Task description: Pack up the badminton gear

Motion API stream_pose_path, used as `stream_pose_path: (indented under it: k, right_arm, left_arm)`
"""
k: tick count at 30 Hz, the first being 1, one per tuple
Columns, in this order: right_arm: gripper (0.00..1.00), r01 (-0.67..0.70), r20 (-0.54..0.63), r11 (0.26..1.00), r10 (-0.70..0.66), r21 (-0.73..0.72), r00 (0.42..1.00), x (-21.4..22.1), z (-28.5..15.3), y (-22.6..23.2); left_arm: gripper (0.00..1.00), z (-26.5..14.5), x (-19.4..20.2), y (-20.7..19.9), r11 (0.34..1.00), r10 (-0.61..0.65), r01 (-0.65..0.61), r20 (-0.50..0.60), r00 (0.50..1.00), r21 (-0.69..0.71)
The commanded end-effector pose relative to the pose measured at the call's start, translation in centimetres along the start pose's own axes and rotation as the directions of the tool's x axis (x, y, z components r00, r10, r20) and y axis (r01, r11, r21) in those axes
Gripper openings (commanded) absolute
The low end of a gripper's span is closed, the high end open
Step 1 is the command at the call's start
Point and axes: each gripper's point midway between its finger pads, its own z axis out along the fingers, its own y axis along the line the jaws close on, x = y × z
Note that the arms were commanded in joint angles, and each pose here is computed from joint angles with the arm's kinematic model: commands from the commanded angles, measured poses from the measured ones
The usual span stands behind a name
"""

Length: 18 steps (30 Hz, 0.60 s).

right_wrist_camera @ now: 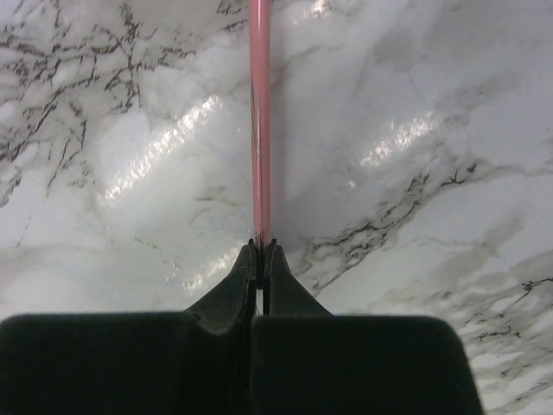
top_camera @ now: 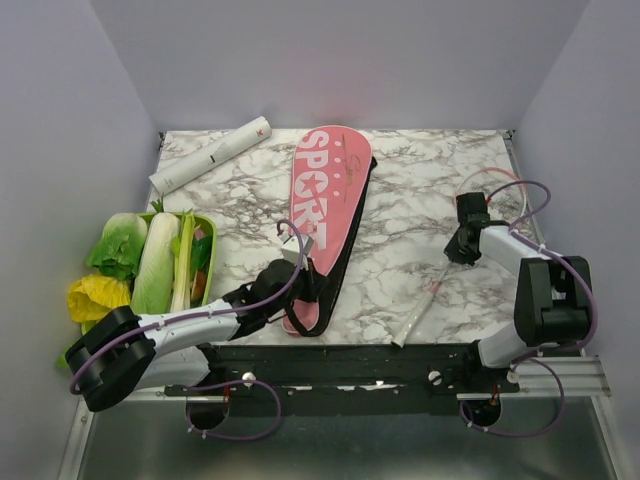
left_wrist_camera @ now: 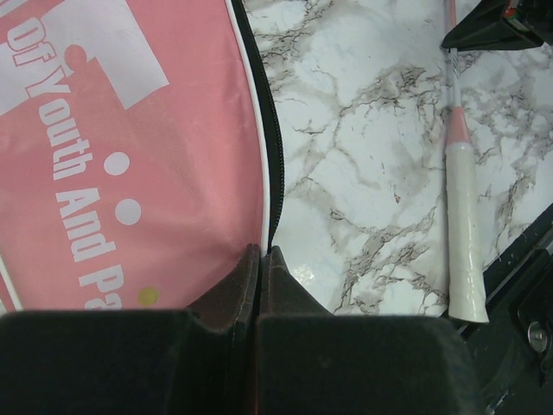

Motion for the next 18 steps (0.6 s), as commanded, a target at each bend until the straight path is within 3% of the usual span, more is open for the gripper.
stream_pose_path:
  k: [1, 7, 18]
  right_arm:
    - [0.01, 0.041, 0.032, 0.989, -0.036, -0.142, 0.999, 0.4, -2.3, 1.5]
    - [0.01, 0.155, 0.083, 0.945, -0.137, -0.289, 0.987, 1.7, -7.8, 4.1]
    - [0.01, 0.368, -0.001, 0.805, -0.416, -0.465, 0.909, 10.1, -13.7, 4.9]
  left_arm:
    - [0.0, 0.1, -1.5, -0.9, 1.0, 0.006, -0.007, 0.035, 0.999, 0.029]
    - [0.0, 0.2, -2.8, -1.8, 0.999, 0.023, -0.024, 0.043, 0.999, 0.039]
    - [0.0, -1.1, -6.3, -1.6, 1.0, 0.018, -0.016, 0.126, 0.992, -0.023]
